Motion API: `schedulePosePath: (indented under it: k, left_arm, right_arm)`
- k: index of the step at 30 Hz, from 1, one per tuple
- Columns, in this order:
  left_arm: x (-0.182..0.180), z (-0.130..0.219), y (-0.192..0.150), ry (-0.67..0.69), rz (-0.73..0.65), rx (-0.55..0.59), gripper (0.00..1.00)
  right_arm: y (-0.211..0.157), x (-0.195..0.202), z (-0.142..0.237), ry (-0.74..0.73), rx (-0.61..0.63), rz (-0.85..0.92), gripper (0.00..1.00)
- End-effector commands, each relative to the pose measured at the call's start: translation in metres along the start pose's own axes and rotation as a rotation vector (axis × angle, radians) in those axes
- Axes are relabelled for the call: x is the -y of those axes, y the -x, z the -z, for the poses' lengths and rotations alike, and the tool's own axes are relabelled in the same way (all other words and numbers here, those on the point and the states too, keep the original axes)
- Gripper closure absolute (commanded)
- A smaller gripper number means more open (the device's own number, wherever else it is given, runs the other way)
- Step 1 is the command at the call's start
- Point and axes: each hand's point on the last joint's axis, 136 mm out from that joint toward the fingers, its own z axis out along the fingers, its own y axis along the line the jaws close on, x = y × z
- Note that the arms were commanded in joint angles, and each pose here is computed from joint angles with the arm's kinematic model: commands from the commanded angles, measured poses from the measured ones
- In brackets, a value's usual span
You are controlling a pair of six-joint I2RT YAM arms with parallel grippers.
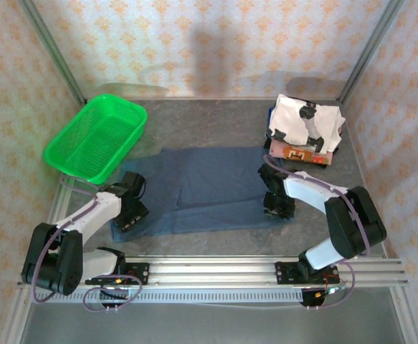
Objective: Fold and stack the t-shirts
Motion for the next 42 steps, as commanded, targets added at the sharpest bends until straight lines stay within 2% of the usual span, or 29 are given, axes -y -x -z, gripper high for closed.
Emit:
schedulePosePath:
  k: [1,7,12,17,20,22,24,28,30,35,42]
  left_arm:
    - [-0.027,0.003,-0.010,0.073,-0.001,-0.016,0.40]
    - [-0.021,0.031,-0.006,-0.018,0.012,0.024,0.35]
    - [0.026,0.090,0.028,-0.225,-0.028,0.142,0.24]
    - [0.102,0.151,0.072,-0.310,-0.256,0.182,0.21]
    - [0.146,0.161,0.096,-0.295,-0.412,0.165,0.21]
    - [0.169,0.157,0.106,-0.276,-0.483,0.118,0.24]
    - [0.192,0.143,0.116,-0.261,-0.511,0.066,0.31]
    - [0.220,0.109,0.132,-0.242,-0.535,0.017,0.44]
    - [0.229,0.084,0.135,-0.218,-0.549,-0.027,0.50]
    - [0.236,0.047,0.141,-0.179,-0.537,-0.063,0.53]
    - [0.252,0.022,0.157,-0.187,-0.488,-0.055,0.55]
  right_arm:
    - [-0.032,0.017,0.001,-0.110,-0.124,0.039,0.61]
    - [-0.059,0.026,0.008,-0.127,-0.148,0.043,0.59]
    - [-0.032,0.017,0.037,-0.036,0.024,0.020,0.43]
    - [0.015,-0.015,0.087,0.069,0.173,0.084,0.28]
    - [0.037,-0.044,0.111,0.202,0.221,0.147,0.19]
    - [0.048,-0.062,0.127,0.290,0.248,0.186,0.12]
    - [0.054,-0.084,0.146,0.408,0.269,0.239,0.07]
    - [0.060,-0.106,0.168,0.525,0.309,0.283,0.04]
    - [0.058,-0.109,0.170,0.550,0.304,0.287,0.03]
    - [0.046,-0.103,0.158,0.553,0.271,0.280,0.03]
    - [0.031,-0.091,0.143,0.567,0.257,0.231,0.02]
